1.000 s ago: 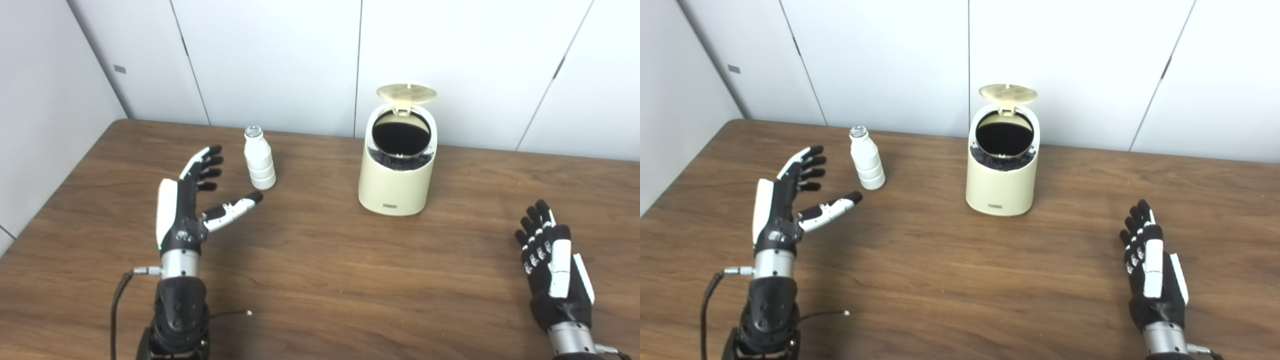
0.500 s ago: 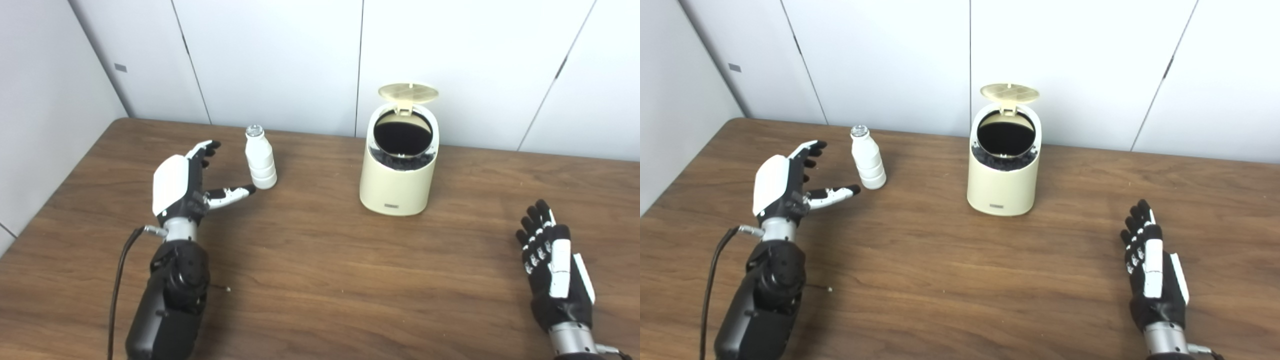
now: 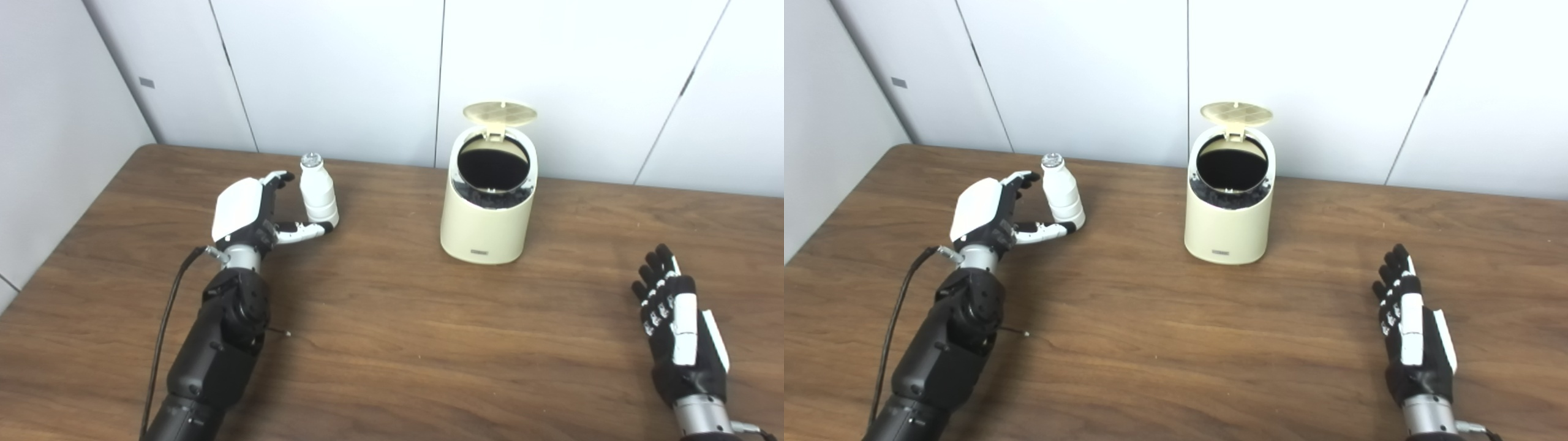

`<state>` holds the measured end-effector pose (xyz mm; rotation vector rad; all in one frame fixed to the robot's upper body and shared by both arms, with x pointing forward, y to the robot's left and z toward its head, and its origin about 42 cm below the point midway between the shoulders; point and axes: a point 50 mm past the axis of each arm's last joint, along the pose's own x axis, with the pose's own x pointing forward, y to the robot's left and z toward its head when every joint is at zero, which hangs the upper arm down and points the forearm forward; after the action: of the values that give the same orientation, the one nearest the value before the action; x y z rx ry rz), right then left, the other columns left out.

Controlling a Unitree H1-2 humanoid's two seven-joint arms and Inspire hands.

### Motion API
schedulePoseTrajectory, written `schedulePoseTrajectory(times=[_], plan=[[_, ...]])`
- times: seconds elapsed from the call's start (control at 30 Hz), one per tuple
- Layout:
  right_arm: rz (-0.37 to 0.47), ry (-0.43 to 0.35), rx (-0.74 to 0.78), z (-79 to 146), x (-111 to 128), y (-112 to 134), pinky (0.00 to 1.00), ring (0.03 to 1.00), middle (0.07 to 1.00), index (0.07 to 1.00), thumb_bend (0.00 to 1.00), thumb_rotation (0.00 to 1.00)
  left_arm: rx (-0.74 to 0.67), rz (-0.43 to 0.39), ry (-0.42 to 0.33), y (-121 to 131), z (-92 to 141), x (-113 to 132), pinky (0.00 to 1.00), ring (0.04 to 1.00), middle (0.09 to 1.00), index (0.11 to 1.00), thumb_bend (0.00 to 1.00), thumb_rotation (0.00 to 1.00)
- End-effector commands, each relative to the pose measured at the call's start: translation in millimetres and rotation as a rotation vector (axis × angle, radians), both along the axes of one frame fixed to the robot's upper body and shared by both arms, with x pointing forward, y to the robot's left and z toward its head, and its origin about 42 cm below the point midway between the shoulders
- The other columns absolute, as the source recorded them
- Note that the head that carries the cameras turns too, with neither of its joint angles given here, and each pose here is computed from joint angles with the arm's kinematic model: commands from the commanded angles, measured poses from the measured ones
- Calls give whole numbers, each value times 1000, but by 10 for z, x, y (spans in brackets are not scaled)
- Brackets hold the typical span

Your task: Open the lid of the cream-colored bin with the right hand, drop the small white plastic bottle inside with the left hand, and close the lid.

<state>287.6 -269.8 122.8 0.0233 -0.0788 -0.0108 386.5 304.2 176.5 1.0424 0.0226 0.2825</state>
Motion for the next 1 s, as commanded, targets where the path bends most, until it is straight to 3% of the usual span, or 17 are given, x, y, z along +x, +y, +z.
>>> schedulePoseTrajectory(times=[0.0, 0.77, 0.97], plan=[[0, -30, -6, 57, 44, 3, 1000, 1000, 1000, 1000, 635, 1000, 27, -12, -81, 37, 255, 142, 646, 783, 822, 824, 980, 409], [3, -30, -30, 12, 62, 34, 1000, 1000, 986, 1000, 639, 1000, -23, -52, -84, -44, 295, 284, 664, 779, 783, 807, 951, 361], [7, -31, -30, 8, 63, 42, 1000, 999, 978, 1000, 620, 1000, -43, -68, -91, -63, 300, 313, 629, 736, 758, 801, 930, 342]])
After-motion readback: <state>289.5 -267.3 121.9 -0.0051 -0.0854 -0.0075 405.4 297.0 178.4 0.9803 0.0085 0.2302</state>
